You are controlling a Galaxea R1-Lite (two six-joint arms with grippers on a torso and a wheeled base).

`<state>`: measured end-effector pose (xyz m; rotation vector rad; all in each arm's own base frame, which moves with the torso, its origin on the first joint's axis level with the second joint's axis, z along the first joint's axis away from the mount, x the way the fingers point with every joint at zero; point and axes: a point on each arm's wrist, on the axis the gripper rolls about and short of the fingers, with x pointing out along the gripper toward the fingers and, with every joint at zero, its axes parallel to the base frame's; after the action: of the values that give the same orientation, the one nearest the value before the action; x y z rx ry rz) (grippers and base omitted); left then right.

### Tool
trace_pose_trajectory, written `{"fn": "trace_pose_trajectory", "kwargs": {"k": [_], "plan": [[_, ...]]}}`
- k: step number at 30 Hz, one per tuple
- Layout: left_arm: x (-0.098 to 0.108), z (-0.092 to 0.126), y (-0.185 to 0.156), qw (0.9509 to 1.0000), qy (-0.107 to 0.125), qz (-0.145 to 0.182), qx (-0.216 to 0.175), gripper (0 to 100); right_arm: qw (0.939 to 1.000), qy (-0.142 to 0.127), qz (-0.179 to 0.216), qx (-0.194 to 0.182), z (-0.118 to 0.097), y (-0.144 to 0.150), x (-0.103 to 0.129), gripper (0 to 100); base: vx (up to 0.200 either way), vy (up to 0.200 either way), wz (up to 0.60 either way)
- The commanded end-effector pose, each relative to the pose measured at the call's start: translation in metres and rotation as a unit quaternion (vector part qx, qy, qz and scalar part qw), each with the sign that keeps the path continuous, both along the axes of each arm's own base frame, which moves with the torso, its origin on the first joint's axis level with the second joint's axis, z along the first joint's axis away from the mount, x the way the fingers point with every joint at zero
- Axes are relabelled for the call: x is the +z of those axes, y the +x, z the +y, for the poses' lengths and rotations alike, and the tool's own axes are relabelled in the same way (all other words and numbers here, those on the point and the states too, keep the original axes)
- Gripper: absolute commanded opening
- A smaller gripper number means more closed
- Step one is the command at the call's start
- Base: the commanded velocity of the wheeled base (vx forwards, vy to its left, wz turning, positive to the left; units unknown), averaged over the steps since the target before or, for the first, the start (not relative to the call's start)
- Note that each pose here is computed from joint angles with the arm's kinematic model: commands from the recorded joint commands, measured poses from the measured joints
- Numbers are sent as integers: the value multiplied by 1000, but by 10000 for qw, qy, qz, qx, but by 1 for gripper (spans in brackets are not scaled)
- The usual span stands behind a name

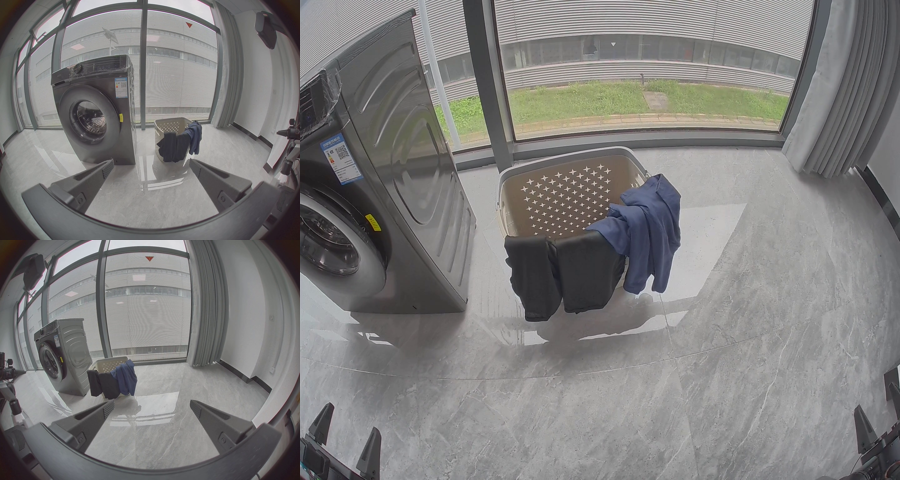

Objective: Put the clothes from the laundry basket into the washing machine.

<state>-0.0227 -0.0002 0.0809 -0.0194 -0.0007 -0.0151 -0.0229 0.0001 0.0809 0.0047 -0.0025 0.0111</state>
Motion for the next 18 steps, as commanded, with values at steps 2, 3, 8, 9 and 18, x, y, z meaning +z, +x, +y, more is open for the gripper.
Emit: {"fn": "trace_pose_trajectory", "kwargs": {"k": [2,3,8,9,18], "plan": [[-5,0,0,10000,-3,12,-1,100,10000,0,5,-2,0,0,-5,100,200,0,0],[-5,0,0,10000,-3,12,-1,100,10000,0,5,-2,0,0,-5,100,200,0,0],[-5,0,0,10000,-3,12,-1,100,10000,0,5,6,0,0,-5,100,200,0,0],[-5,0,0,10000,-3,12,-9,100,10000,0,5,6,0,0,-5,100,200,0,0],[-5,0,0,10000,-3,12,-1,100,10000,0,5,6,0,0,-5,100,111,0,0]]}}
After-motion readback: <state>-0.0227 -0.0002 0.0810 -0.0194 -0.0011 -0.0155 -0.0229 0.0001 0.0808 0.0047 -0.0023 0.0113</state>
